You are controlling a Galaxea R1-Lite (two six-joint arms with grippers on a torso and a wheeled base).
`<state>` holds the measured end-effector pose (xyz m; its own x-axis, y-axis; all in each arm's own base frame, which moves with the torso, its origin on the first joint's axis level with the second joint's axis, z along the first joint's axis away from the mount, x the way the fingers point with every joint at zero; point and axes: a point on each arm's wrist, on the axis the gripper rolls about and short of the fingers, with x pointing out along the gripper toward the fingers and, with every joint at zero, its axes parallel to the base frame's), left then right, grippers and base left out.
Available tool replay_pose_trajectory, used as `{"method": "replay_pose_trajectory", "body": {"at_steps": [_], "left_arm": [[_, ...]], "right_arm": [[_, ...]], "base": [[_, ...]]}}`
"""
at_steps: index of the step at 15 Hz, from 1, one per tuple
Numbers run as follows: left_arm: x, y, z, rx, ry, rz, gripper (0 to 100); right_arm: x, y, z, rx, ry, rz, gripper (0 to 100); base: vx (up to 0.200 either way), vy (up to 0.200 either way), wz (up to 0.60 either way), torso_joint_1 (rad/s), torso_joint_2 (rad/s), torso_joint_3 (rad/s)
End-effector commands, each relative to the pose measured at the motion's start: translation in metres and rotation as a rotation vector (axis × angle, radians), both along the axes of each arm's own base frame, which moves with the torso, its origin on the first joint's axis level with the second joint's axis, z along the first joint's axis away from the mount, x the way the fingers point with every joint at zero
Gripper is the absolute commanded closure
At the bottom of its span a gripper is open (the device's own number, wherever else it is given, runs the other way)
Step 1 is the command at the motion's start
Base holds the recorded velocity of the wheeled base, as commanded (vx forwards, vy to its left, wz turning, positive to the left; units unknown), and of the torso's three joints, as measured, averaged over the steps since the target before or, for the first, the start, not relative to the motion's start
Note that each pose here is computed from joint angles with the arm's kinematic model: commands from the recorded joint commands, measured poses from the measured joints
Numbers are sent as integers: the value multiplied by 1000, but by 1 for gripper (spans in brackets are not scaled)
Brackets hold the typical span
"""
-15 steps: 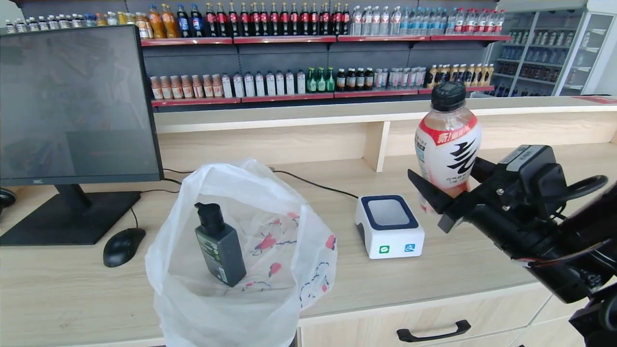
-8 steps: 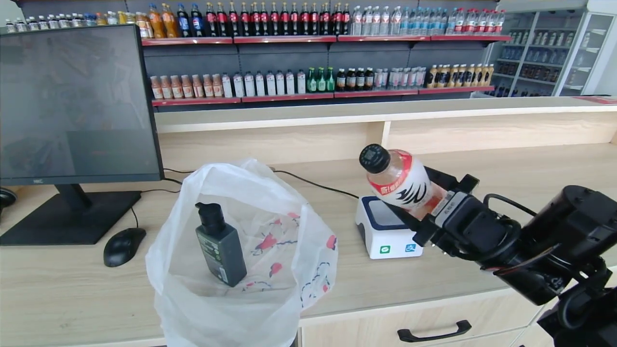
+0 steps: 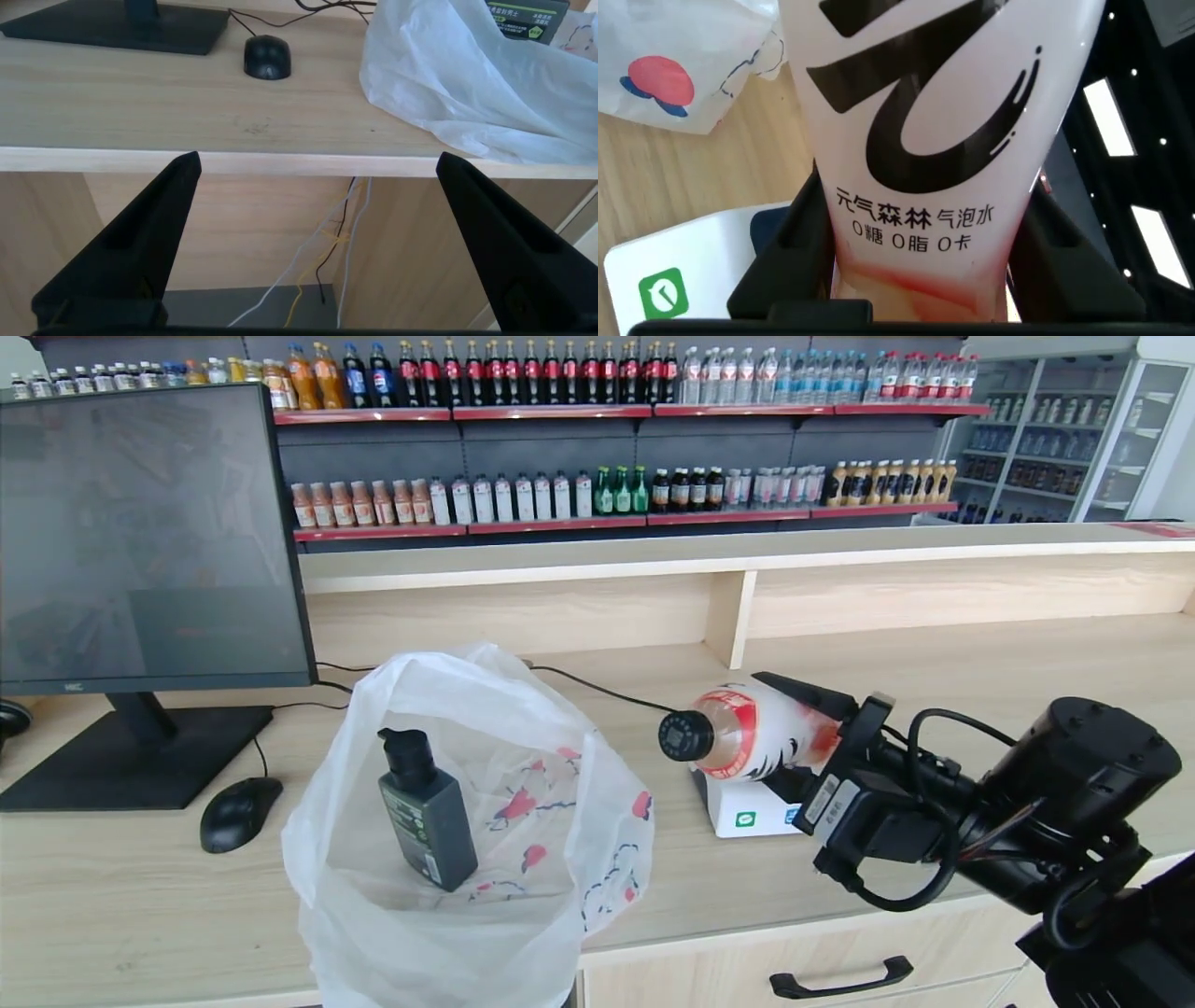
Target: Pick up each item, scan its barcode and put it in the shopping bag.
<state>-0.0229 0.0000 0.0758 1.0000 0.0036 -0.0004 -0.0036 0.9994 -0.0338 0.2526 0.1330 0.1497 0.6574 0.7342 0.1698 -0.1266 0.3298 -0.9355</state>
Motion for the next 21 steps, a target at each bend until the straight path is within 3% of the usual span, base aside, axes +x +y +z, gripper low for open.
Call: {"method": "replay_pose_trajectory", "body": {"at_steps": [1,21], "left_arm": [[0,0,0,0,1,1,0],[0,0,0,-3,3,1,0]], "right_arm": [[3,1,-1,-12,-15,7,100],[10,24,-6,-40,-48,66,100]], "base": [[0,0,0,0,0,0],[0,0,0,0,0,0]]}}
